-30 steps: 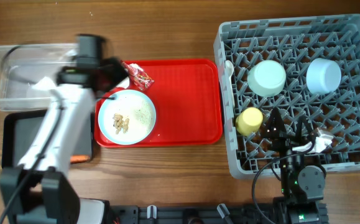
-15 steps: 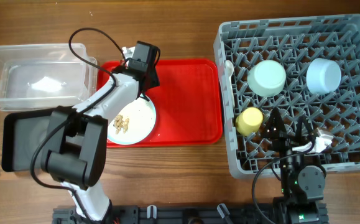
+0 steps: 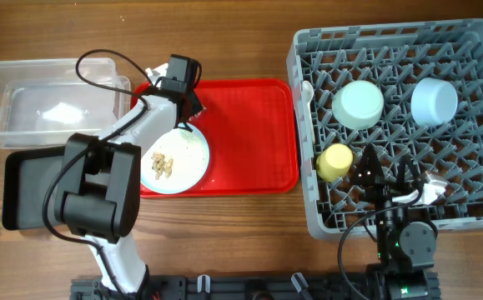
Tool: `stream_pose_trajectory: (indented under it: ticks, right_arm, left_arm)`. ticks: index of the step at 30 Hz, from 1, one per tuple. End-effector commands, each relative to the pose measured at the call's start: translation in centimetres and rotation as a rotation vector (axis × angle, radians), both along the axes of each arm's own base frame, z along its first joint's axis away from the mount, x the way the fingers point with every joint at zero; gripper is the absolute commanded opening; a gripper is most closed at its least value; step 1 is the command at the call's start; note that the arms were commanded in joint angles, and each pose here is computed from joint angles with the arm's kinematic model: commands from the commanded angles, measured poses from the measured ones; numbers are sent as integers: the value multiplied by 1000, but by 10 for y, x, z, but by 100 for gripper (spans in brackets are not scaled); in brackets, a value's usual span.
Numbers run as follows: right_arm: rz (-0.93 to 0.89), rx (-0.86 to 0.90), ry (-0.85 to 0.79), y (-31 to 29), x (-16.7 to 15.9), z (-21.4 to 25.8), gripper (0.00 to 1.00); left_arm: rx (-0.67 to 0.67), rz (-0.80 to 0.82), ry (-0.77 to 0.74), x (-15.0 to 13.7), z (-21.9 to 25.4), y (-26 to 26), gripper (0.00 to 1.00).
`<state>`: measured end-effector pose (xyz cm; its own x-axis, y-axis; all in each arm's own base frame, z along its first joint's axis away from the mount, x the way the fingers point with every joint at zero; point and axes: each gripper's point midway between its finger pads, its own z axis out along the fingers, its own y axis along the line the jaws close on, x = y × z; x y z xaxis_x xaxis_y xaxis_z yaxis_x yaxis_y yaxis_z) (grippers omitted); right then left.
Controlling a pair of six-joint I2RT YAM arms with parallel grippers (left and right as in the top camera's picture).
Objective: Sort waste into correct bins and load items into the dishwasher rack
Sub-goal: 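Reach the left gripper to the red snack wrapper and grasp it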
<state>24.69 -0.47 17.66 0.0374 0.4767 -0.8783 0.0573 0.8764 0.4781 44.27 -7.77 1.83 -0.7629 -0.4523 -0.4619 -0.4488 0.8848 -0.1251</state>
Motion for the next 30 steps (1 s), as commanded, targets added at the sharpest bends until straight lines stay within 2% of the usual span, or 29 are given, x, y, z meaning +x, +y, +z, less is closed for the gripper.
stream_pose_trajectory:
  ticks: [1,5,7,10,11,12,13,16,21,25,30]
  right_arm:
    - [3,8,-13,0,0,3,100]
    - [4,8,-13,0,0,3,100]
    - [4,8,-13,0,0,3,100]
    - [4,8,-13,0,0,3,100]
    - [4,8,-13,0,0,3,100]
    - [4,8,-13,0,0,3,100]
    - [4,8,-13,0,0,3,100]
    - [3,8,-13,0,0,3,100]
    - [4,8,-13,0,0,3,100]
    - [4,8,-13,0,0,3,100]
    - [4,8,-13,0,0,3,100]
  left_arm:
    - [-74,-67,-52,15,4,-16,54]
    - [-95,-76,-74,20,7,-21,38]
    - [-96,-76,-79,21,7,-21,33]
    - [-94,-76,-74,20,7,-21,34]
    - [-93,-76,-67,18,6,-20,38]
    - [-93,-75,-62,17,3,-20,52]
    - [-93,-73,-61,18,2,-20,54]
    - [-109,-47,-49,18,-8,-21,53]
    - [-122,-24,-52,20,-15,-21,34]
    - [-151,-34,-78,27,-5,-25,4]
    - [-216,-73,-134,29,37,-36,4]
